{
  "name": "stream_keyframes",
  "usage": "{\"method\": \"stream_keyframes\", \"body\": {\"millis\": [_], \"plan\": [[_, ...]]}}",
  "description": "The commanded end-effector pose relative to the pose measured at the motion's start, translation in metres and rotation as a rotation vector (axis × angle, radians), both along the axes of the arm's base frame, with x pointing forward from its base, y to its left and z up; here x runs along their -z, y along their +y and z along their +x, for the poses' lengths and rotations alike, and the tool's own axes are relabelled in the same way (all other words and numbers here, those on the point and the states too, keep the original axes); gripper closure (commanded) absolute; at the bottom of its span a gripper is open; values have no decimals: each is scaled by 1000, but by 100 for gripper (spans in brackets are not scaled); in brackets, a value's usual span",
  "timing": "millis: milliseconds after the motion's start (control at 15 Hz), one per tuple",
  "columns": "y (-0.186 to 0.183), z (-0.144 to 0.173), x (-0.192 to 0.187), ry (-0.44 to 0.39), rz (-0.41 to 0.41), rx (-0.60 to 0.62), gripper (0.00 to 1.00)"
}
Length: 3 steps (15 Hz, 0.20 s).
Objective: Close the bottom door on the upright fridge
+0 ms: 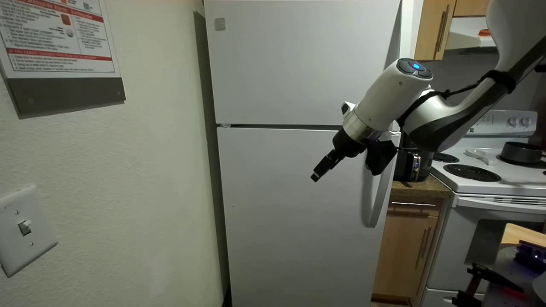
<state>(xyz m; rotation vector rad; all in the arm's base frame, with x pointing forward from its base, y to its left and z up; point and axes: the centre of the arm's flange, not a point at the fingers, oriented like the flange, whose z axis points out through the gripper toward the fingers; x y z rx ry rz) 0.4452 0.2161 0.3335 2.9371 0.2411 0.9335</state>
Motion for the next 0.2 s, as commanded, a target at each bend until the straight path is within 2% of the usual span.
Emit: {"method": "stream_keyframes", "body": {"millis": [0,133], "plan": [[0,0,0,0,0,0,0],[0,0,0,0,0,0,0]]}}
